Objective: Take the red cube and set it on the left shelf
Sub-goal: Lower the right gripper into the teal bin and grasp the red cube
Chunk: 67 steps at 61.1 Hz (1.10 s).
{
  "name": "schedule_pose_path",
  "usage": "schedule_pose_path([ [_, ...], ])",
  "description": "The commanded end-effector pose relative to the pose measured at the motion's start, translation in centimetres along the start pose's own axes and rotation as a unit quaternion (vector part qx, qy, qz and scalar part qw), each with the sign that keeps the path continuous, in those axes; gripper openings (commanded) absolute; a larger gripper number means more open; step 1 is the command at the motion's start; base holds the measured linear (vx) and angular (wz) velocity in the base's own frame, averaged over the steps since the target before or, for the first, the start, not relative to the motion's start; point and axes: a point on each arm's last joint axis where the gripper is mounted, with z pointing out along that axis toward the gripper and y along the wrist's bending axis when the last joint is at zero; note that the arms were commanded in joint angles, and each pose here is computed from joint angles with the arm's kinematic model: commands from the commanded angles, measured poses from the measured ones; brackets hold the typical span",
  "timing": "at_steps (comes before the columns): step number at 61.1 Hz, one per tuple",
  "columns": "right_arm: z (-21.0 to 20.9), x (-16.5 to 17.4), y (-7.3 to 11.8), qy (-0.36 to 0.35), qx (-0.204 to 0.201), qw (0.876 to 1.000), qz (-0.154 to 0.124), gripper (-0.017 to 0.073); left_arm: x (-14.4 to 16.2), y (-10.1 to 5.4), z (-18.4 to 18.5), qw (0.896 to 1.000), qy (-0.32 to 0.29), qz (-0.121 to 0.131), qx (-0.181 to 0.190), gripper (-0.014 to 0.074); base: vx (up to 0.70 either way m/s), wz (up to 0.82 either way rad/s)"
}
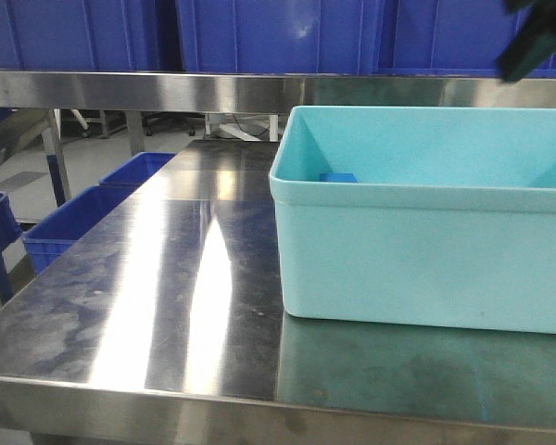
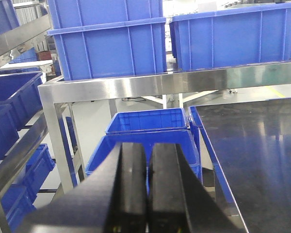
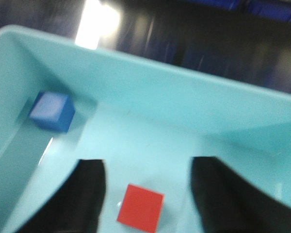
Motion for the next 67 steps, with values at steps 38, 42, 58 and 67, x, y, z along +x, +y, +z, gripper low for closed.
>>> schedule_pose_path([
  [38,3.2,0.3,0.6,0.041,-0.004,0.999,-0.008,0.0611,0.0,0.0,0.1,1.000,-0.027,0.001,-0.003,0.0106,0.00,0.03],
  [42,3.5,0.5,0.6,0.047,-0.004,0.999,-0.008,0.0611,0.0,0.0,0.1,1.000,-0.027,0.001,-0.003,0.0106,0.00,0.00],
  [58,5.0,1.4,0.6,0.073,-0.002,0.997,-0.009,0.0611,0.0,0.0,0.1,1.000,-0.027,0.001,-0.003,0.0106,0.00,0.00],
  [67,5.8,1.8,0.6,0.087,-0.001,0.996,-0.009,0.0611,0.0,0.0,0.1,1.000,-0.027,0.001,-0.003,0.0106,0.00,0.00],
])
